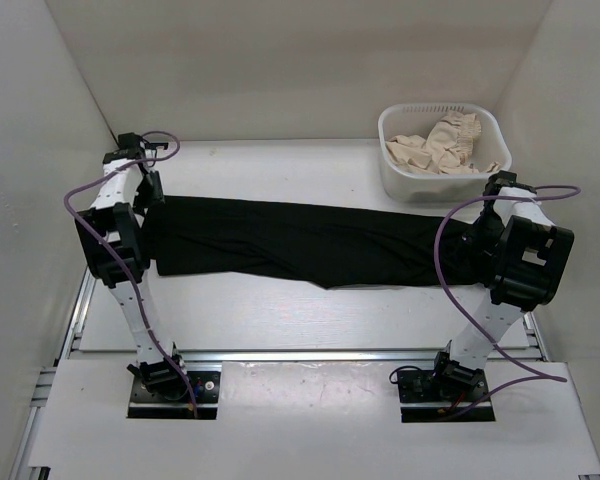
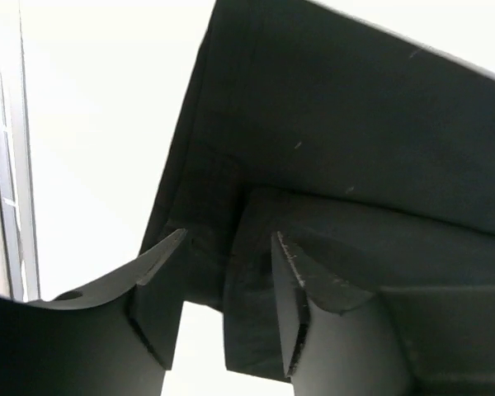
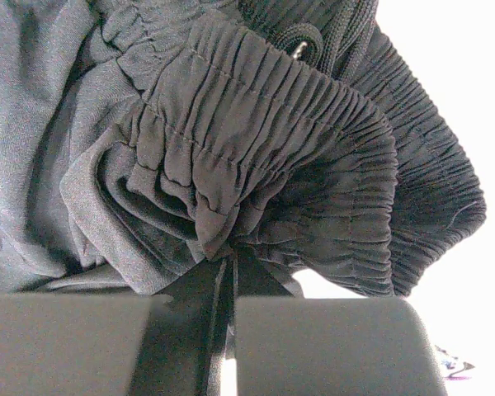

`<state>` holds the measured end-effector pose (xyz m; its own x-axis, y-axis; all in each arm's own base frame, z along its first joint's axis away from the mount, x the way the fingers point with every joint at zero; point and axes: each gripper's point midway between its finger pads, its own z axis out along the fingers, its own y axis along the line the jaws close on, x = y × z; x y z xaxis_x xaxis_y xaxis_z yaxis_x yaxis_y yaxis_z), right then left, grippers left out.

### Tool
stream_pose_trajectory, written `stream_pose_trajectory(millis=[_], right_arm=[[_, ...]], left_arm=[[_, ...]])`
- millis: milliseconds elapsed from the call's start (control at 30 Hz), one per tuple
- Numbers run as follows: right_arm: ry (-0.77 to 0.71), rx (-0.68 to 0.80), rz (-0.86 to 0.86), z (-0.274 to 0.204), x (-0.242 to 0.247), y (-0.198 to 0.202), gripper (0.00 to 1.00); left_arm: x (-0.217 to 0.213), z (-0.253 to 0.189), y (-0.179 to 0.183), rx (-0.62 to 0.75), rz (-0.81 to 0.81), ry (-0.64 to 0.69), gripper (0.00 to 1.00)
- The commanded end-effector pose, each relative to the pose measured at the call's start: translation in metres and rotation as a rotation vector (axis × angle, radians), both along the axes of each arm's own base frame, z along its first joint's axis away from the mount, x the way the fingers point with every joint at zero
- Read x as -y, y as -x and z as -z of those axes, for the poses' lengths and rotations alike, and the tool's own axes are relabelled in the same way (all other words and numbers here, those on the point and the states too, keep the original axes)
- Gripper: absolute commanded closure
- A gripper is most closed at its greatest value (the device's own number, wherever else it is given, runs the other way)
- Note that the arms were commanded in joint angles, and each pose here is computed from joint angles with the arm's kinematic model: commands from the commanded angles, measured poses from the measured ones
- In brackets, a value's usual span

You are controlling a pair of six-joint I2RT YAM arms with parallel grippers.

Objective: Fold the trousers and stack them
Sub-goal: Fold the trousers

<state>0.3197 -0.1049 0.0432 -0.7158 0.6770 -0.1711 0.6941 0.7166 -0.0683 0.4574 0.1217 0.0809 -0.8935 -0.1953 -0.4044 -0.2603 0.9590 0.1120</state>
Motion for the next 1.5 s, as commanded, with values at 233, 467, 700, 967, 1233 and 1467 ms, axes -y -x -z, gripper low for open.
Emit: stream_pose_trajectory(millis=[233, 467, 700, 967, 1233, 1467], right_arm=[[0.013, 0.036, -0.003, -0.011, 0.002, -0.001, 1.0], [0.01, 0.026, -0.003, -0.009, 0.001, 0.002, 1.0], [0.013, 0.035, -0.003, -0.011, 0.002, -0.001, 1.0], [0.022, 0.03, -0.011, -0.013, 0.004, 0.0, 1.0], [0.08, 0.049, -0.025, -0.032, 0.01, -0.006, 1.0], [0.121, 0.04, -0.065, -0.048, 0.008, -0.005, 1.0]], left_arm=[[0.007, 0.031, 0.015, -0.106, 0.009, 0.033, 0.51], [0.018, 0.05, 0.028, -0.173, 0.023, 0.091, 0.61], [0.019, 0.067, 0.04, -0.238, 0.018, 0.095, 0.8], [0.018, 0.046, 0.029, -0.184, 0.022, 0.094, 0.85], [0.004, -0.03, 0.002, 0.009, 0.008, 0.005, 0.85], [0.001, -0.041, 0.019, 0.005, -0.006, -0.027, 0.85]])
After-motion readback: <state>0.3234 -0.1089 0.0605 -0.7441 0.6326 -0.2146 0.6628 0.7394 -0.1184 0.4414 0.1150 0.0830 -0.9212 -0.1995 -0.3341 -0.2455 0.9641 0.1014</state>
